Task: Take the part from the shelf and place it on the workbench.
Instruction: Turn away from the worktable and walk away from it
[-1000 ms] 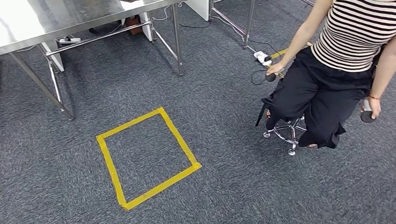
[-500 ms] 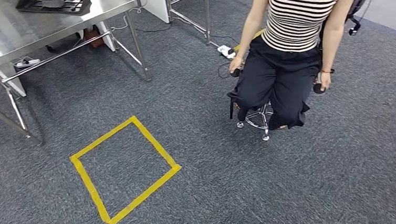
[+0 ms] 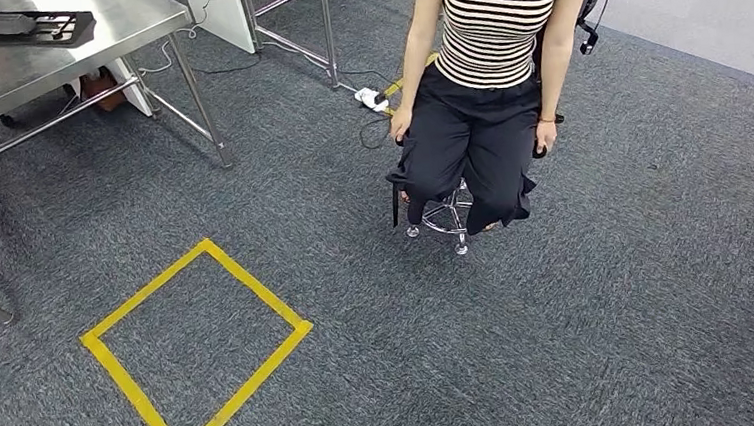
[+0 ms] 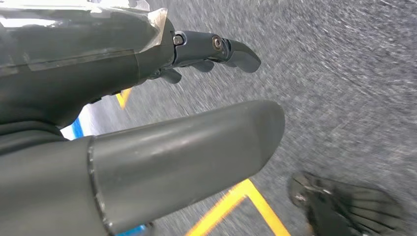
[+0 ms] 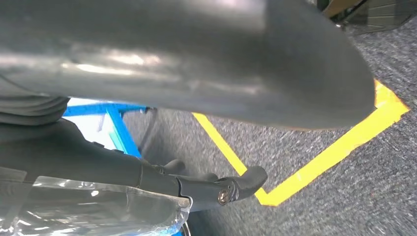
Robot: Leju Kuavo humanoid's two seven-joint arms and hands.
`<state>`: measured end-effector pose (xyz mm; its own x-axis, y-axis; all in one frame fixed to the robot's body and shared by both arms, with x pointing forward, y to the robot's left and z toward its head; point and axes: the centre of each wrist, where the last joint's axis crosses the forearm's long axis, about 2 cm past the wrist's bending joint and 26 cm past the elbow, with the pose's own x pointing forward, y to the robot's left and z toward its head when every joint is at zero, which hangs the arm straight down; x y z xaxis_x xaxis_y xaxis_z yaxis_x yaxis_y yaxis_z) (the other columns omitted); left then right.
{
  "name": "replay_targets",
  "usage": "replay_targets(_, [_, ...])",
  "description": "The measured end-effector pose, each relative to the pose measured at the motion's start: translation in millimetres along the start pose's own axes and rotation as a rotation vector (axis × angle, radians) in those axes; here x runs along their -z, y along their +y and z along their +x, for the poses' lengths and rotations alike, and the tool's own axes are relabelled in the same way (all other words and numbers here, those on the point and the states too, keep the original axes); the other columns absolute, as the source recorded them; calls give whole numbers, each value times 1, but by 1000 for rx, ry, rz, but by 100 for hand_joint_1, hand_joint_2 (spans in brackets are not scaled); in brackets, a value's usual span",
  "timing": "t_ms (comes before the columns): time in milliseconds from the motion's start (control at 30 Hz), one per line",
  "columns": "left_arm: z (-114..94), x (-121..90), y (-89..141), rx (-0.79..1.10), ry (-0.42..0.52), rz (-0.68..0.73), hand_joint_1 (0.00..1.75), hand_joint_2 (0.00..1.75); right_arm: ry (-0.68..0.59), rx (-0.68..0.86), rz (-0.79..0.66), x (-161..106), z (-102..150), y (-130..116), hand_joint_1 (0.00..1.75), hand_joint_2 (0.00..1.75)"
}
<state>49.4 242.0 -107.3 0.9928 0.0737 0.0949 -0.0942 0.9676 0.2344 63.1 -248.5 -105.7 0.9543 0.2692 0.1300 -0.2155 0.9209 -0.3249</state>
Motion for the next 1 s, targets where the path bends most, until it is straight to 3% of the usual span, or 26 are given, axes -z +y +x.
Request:
replay_targets(167, [1,-1,-3,172,-35,27,0,0,-5,-124,-17,-2,-2,4,0,0])
replay_targets(400, [8,-3,-7,384,-109,69,0,0,-5,-152,-16,-3,-2,6,0,0])
replay_targets(1000, [1,-4,-8,426,-135,111,0,0,-5,-157,-25,-3,-2,8,0,0])
